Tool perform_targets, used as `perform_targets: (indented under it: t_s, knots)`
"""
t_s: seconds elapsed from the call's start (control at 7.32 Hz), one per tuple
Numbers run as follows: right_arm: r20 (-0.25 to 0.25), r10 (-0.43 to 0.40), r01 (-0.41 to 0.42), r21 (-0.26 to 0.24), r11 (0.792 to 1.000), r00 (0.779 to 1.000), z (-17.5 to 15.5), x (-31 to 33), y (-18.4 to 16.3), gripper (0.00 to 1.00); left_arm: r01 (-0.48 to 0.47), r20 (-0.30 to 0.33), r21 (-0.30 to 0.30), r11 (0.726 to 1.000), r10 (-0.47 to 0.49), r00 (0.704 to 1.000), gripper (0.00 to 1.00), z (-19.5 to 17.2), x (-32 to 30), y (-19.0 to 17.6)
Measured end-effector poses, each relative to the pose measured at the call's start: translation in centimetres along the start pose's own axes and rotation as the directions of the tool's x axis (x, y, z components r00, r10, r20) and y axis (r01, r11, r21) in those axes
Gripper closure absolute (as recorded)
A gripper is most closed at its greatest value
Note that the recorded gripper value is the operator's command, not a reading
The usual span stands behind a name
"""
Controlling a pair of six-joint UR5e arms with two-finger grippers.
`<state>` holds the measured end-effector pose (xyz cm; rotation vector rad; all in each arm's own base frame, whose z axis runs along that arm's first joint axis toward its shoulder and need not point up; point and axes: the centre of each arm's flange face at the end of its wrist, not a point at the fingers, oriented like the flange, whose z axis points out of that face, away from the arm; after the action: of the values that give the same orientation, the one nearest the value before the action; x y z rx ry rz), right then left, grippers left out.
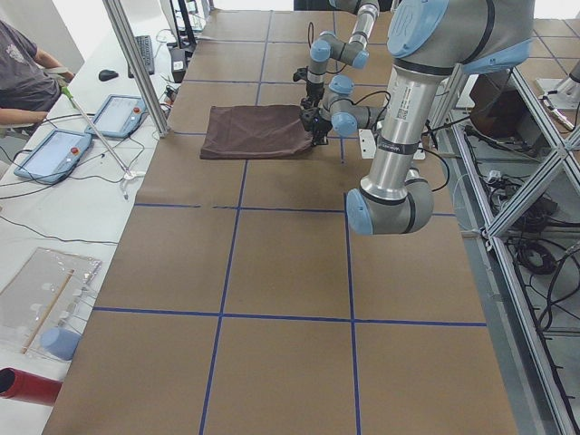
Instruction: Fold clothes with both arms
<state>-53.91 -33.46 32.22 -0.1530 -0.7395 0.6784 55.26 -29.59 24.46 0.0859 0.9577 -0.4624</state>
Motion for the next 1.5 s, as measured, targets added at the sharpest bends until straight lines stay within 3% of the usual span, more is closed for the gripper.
perform_targets:
  t_s: [0.96,1.23,1.5]
  knots:
    - [0.06,0.011,-0.01,-0.013,1.0,0.998,-2.7,-2.2,-0.5,1.0,-0.005,-0.017,-0.004,1.0,0.005,1.0,1.0,-1.2,-0.1,-0.1]
    - [0.097,-0.003,0.01,-0.068,0.998,0.995,-5.8,-1.1,0.3,1.0,-0.026,-0.043,-0.031,0.999,0.025,0.999,1.0,-4.5,-1.8,0.9]
    - [0.142,-0.039,0.057,-0.131,0.99,0.989,-9.6,1.7,2.6,1.0,-0.075,-0.03,-0.104,0.992,0.072,0.997,1.0,-8.3,-3.4,5.1]
